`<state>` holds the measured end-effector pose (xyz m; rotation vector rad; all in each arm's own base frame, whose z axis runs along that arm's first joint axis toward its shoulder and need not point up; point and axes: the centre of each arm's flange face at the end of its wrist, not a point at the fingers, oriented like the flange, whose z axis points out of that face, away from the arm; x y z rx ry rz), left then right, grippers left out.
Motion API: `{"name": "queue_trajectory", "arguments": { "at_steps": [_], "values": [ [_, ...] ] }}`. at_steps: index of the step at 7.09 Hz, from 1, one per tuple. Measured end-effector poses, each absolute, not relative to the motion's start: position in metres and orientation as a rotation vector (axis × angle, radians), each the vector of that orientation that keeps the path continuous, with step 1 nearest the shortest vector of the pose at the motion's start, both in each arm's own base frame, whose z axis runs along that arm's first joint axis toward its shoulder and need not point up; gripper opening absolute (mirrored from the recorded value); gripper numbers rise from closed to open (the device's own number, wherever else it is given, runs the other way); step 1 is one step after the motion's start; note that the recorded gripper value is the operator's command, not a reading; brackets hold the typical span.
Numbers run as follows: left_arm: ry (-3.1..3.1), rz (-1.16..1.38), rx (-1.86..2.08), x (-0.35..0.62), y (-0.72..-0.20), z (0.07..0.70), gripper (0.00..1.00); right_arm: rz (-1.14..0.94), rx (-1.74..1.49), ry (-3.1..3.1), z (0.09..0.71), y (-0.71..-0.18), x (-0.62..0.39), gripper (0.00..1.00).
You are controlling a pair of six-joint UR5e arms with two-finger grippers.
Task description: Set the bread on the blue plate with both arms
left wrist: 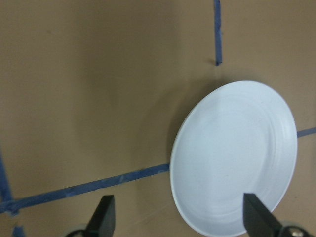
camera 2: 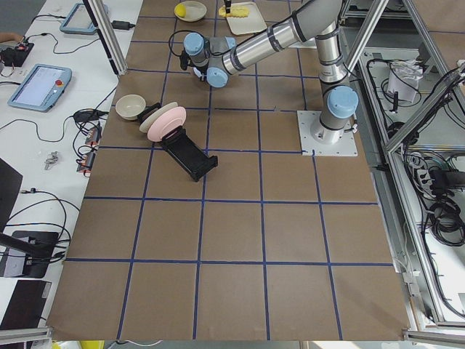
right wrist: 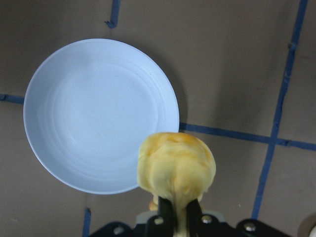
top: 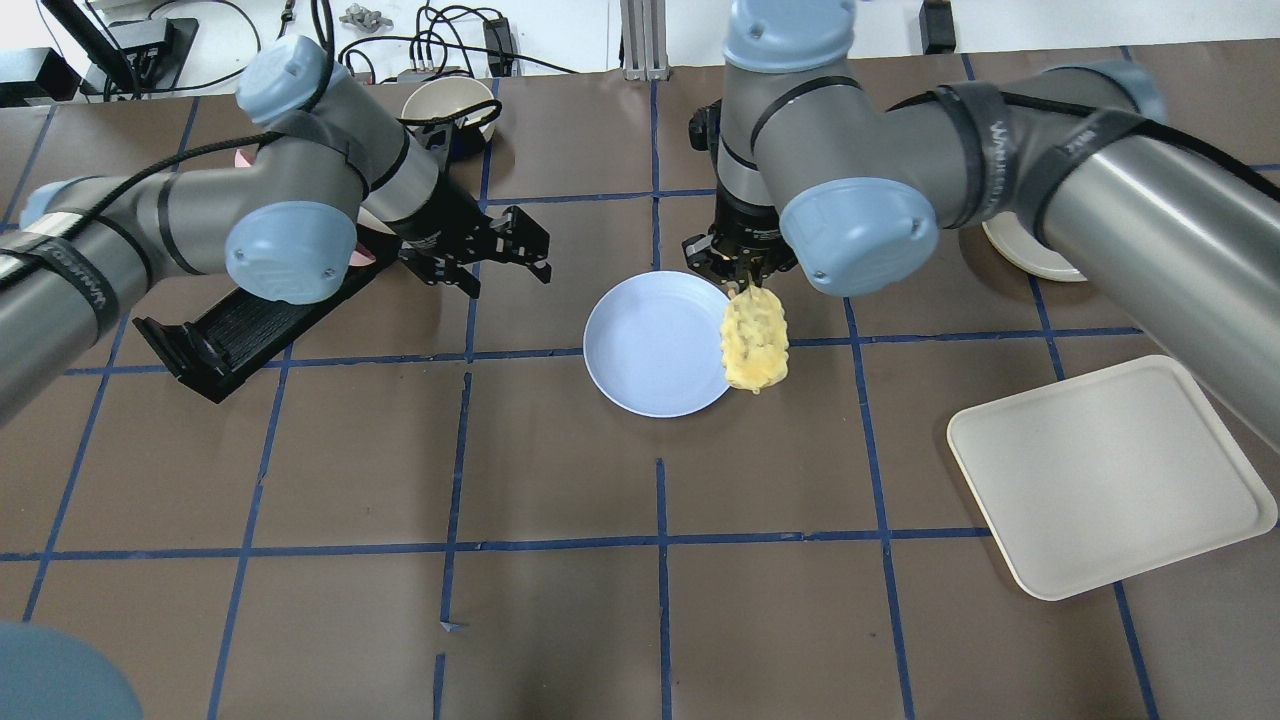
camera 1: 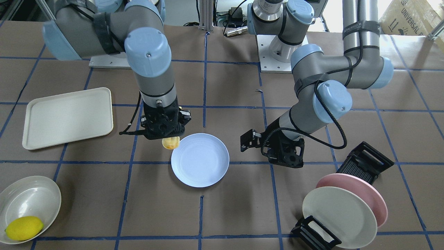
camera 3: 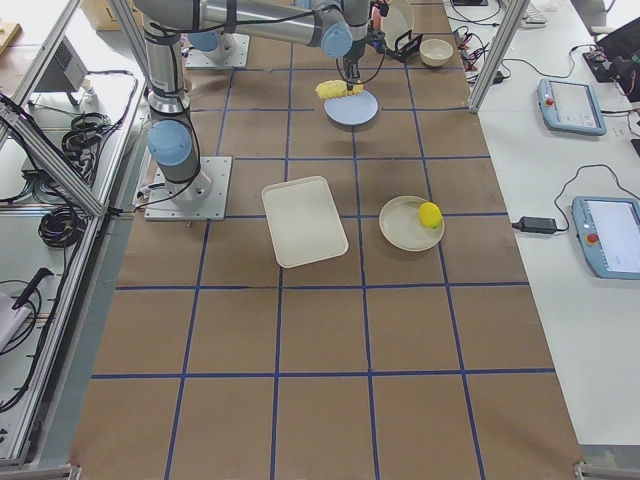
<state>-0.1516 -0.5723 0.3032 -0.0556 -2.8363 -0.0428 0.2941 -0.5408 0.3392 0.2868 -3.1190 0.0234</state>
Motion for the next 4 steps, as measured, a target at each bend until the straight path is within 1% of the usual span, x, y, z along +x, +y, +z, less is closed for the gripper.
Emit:
{"name": "queue_trajectory", "arguments": {
  "at_steps": [1,2,3,4],
  "values": [
    [-2.932,-0.061,-0.051,-0.138,-0.56,0.335,1.0,0.017,0.283,-3.119,0.319,-0.56,0.32,0.15],
    [-3.013,-0.088,-0.058,-0.13,-0.548,0.366,1.0,0.021,0.277,-3.118,0.297,-0.573,0.348,0.2],
    [-3.063,-0.11,-0.068,-0.127,-0.54,0.392,1.0,0.042,0.304,-3.117,0.276,-0.576,0.377,0.24],
    [-3.085,-0.114,-0.078,-0.128,-0.533,0.413,1.0,0.055,0.33,-3.115,0.259,-0.574,0.396,0.34]
  ]
}}
